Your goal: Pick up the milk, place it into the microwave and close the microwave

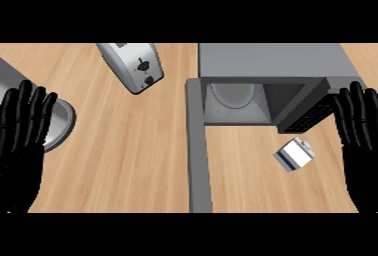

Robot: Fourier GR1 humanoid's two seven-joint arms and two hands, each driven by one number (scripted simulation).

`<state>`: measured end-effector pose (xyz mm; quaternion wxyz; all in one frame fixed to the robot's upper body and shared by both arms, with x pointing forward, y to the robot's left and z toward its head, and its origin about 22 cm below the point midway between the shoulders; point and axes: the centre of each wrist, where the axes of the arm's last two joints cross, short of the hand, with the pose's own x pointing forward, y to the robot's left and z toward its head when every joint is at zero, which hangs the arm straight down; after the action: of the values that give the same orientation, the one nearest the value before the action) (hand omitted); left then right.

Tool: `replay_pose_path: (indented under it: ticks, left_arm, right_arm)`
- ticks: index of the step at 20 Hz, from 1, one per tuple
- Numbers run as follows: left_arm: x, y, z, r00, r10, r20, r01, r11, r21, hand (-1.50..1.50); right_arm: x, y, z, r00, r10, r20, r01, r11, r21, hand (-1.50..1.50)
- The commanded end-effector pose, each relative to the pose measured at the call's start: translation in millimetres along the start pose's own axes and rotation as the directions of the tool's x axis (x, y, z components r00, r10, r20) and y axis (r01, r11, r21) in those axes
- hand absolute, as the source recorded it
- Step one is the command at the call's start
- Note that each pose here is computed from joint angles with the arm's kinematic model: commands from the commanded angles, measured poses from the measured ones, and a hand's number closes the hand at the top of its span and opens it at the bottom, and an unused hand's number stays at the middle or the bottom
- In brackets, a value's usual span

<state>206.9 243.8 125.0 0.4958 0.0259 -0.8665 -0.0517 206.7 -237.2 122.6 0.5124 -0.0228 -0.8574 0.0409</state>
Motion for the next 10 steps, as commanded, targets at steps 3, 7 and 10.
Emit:
replay_pose_path:
  ticks: [3,7,10]
  left_arm:
    - [9,25,-7,1.000,0.002,0.001,-0.002,1.000,0.008,-1.50]
    - [-25,34,-4,0.984,0.093,-0.153,-0.082,0.994,0.078,-1.50]
    - [-11,28,3,0.983,0.096,-0.156,-0.086,0.994,0.071,-1.50]
  right_arm:
    - [-10,-25,2,0.999,-0.004,0.036,0.000,0.996,0.093,-1.50]
    - [-25,-4,16,0.957,-0.279,-0.080,0.290,0.922,0.258,-1.50]
    - [-30,-12,26,0.941,-0.318,-0.113,0.338,0.898,0.283,-1.50]
